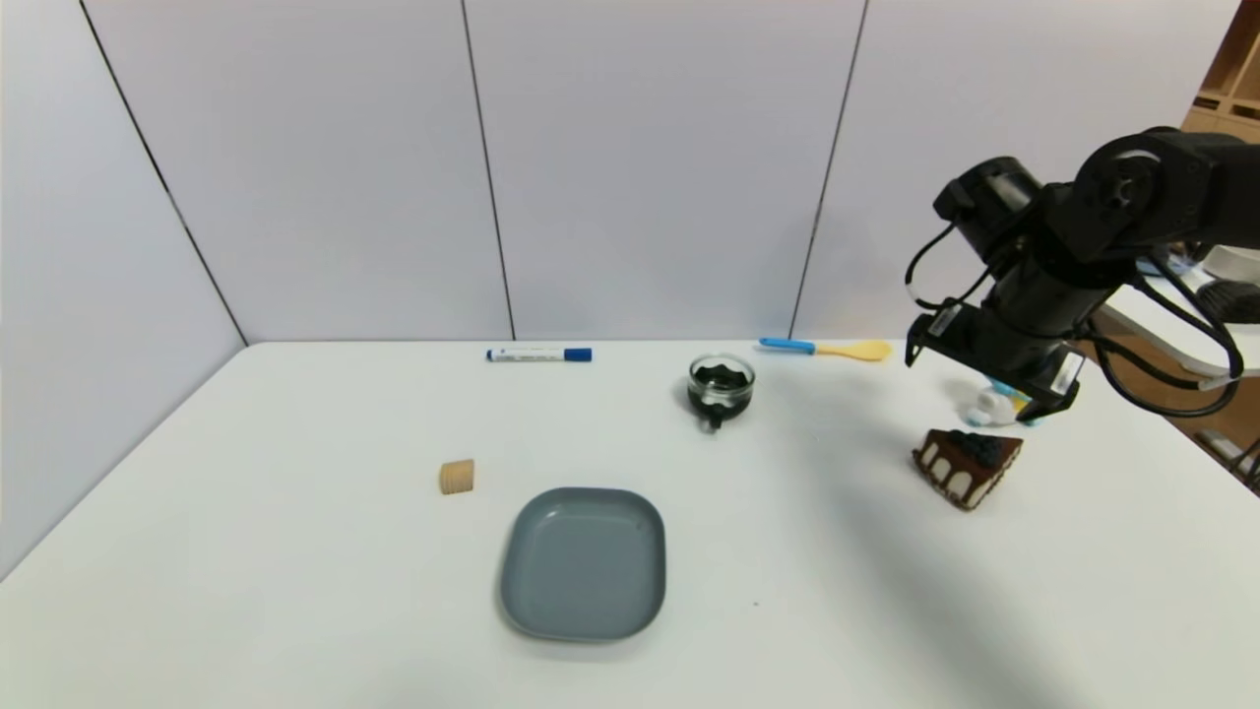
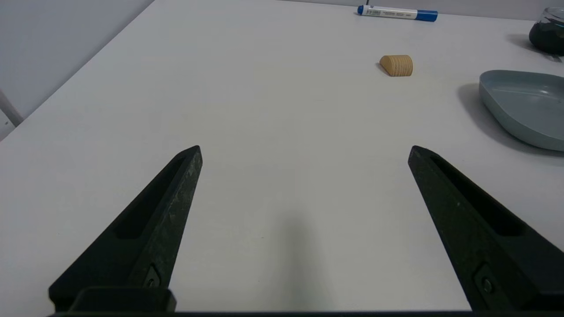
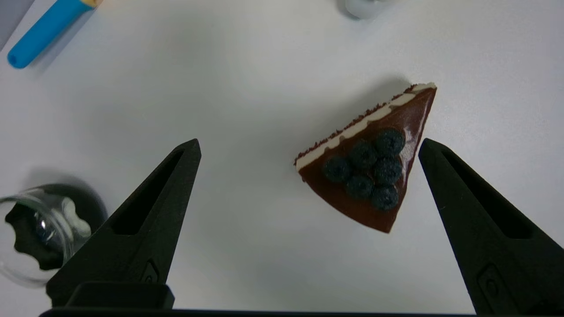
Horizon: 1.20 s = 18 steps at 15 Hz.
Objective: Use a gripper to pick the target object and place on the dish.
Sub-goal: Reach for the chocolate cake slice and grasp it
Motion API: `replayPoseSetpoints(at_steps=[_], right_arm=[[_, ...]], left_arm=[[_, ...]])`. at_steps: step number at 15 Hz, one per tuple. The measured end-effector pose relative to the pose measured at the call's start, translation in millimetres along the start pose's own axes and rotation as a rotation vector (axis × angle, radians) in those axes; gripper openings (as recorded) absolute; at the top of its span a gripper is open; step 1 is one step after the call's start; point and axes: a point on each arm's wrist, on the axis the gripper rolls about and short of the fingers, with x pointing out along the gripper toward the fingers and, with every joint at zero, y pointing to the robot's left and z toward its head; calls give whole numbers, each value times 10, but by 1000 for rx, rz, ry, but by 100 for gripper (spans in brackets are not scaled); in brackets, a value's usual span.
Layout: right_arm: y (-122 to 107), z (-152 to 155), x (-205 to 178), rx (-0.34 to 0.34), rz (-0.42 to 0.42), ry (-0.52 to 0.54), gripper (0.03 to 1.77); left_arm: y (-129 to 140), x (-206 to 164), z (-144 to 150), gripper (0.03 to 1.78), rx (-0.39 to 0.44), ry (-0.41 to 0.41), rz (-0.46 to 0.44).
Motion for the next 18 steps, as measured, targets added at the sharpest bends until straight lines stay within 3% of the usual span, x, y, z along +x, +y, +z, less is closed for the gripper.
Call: replayPoseSetpoints(at_steps=[7, 18], right_arm=[[-77, 108, 424, 50, -89, 37, 171], [-230, 19, 262, 71, -190, 110, 171]], left_arm=[[0, 0, 0, 169, 0, 0, 0], [0, 0, 0, 169, 0, 0, 0]])
